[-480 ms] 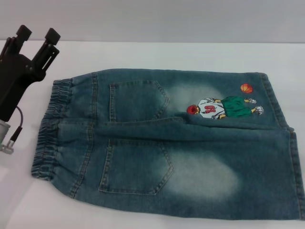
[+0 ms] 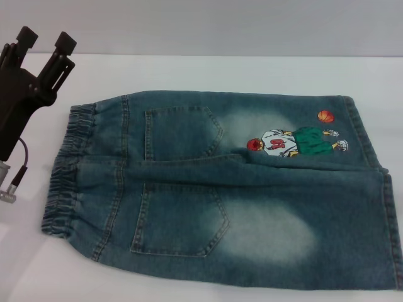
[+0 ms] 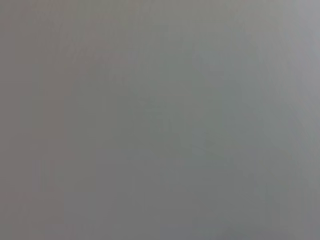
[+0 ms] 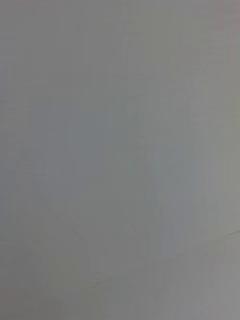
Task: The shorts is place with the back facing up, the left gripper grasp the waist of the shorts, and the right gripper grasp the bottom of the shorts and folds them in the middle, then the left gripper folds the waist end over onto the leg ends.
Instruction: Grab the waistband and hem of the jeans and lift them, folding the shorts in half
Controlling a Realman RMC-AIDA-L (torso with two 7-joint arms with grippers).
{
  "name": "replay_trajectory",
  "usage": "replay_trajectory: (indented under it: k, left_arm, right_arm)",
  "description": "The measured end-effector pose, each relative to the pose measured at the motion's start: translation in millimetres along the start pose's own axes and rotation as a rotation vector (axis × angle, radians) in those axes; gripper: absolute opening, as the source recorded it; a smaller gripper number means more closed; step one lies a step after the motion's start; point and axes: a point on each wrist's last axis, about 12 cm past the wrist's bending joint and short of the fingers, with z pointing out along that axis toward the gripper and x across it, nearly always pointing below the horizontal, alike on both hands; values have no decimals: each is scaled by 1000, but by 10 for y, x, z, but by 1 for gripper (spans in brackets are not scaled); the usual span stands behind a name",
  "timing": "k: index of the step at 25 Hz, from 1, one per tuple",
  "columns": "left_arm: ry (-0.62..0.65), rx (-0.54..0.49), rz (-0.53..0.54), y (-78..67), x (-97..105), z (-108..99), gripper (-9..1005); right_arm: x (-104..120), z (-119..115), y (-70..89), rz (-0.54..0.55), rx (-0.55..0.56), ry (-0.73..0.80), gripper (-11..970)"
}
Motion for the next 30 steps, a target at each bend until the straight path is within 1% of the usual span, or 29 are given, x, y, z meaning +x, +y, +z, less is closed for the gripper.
replay_trajectory:
  k: [6, 14, 15, 18, 23, 26, 28, 30]
  left_arm:
    - [-3, 2, -2, -4, -4, -9, 830]
    - [-13, 12, -14, -16, -15, -12, 829]
    - [-21, 25, -42, -19, -31, 5, 829]
    - [-24, 34, -50, -18, -41, 27, 828]
    - [-30, 51, -81, 3, -79, 156, 827]
    - [-30, 51, -81, 3, -79, 156, 827]
    - [19, 40, -186, 75, -66, 384, 827]
    - [37, 41, -217, 97, -67, 450, 826]
  right_arm:
    - [21, -40, -1, 3, 8, 7, 567]
    - [60, -78, 84, 22, 0, 10, 567]
    - [65, -92, 87, 27, 1, 11, 567]
    - [94, -155, 80, 36, 8, 19, 567]
    - [137, -227, 73, 45, 22, 37, 567]
    - [153, -251, 66, 47, 28, 45, 567]
    - [161, -264, 62, 48, 31, 50, 567]
    - [169, -269, 61, 49, 33, 55, 567]
